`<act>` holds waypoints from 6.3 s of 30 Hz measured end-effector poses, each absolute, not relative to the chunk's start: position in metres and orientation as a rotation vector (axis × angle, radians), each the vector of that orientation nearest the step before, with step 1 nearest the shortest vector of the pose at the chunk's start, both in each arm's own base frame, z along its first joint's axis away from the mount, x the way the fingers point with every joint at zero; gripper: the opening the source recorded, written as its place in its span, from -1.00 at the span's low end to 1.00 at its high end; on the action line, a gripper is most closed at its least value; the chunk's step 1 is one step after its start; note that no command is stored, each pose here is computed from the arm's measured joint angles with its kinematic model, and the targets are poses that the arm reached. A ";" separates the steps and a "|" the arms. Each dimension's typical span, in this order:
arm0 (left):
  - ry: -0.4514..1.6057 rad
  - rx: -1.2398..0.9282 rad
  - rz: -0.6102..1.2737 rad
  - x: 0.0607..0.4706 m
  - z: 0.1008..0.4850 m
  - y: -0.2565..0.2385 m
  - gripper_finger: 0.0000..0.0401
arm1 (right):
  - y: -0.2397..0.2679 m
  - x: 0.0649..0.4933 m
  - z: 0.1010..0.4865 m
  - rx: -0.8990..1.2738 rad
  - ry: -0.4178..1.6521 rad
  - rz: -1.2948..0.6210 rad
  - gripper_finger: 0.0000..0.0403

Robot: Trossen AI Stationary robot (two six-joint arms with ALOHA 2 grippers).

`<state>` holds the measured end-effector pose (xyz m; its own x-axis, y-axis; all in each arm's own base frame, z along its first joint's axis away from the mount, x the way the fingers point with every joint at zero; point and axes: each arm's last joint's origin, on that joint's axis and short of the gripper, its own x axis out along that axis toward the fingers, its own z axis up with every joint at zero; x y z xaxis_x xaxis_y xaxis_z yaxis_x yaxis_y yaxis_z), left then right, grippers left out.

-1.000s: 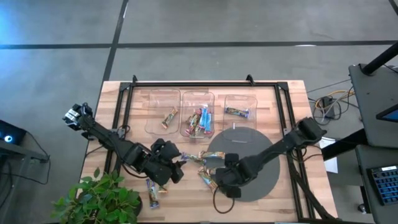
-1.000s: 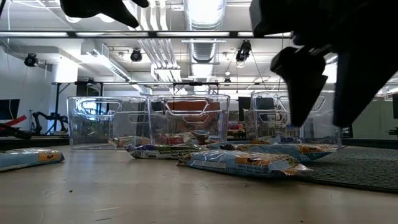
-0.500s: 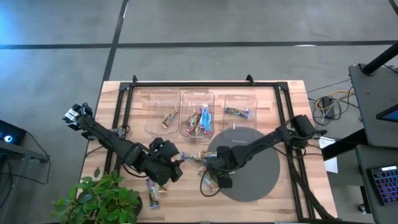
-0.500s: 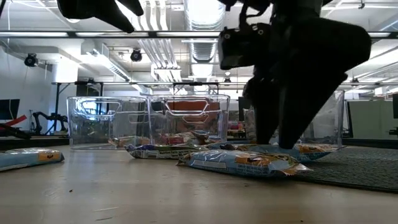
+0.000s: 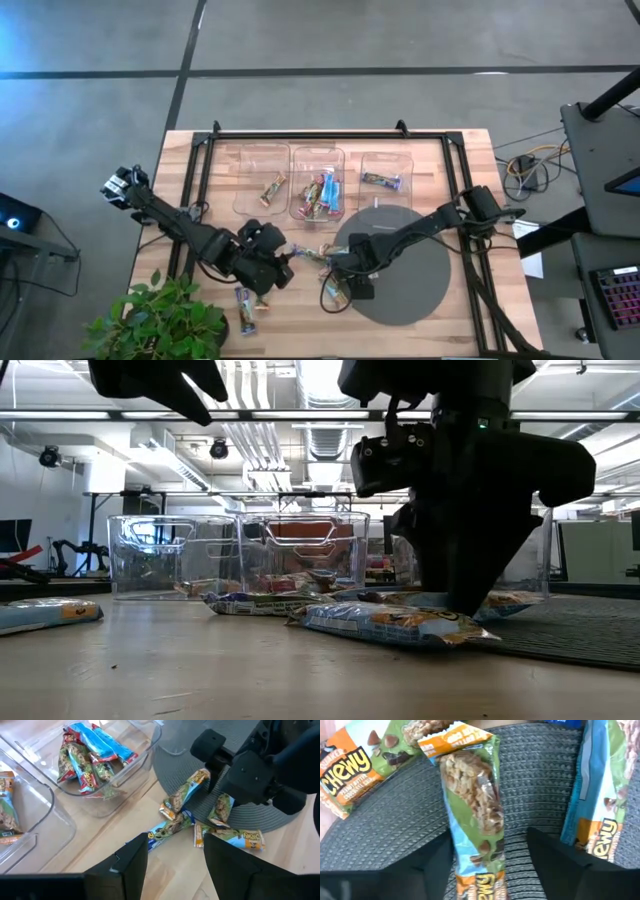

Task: Pick and place Granola Bars by type
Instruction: Put the yellow granola bar into the left transparent bin

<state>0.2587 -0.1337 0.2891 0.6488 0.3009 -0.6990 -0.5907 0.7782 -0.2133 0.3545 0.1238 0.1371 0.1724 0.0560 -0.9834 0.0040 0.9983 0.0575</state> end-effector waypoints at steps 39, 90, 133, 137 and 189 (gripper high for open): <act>0.441 -0.630 0.912 0.181 0.335 -0.073 -0.13 | 0.010 0.302 0.320 0.648 0.796 -0.611 -0.66; 0.569 0.638 0.139 0.295 0.309 -0.134 -0.13 | 0.068 0.344 0.299 0.627 0.944 0.279 -0.66; 0.537 0.642 0.032 0.322 0.298 -0.123 -0.67 | 0.050 0.348 0.300 0.636 0.901 0.208 -0.60; 0.588 0.623 0.057 0.320 0.294 -0.120 -0.67 | 0.047 0.343 0.301 0.636 0.931 0.177 -0.43; 0.707 -0.366 0.828 0.211 0.298 -0.012 -0.26 | 0.034 0.312 0.308 0.530 0.997 -0.163 0.11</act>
<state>0.2106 -0.0120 0.2976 0.4695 0.5419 -0.6971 -0.7733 0.6335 -0.0283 0.3119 0.0341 0.3081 0.5426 0.1066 -0.8332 0.3670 0.8621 0.3493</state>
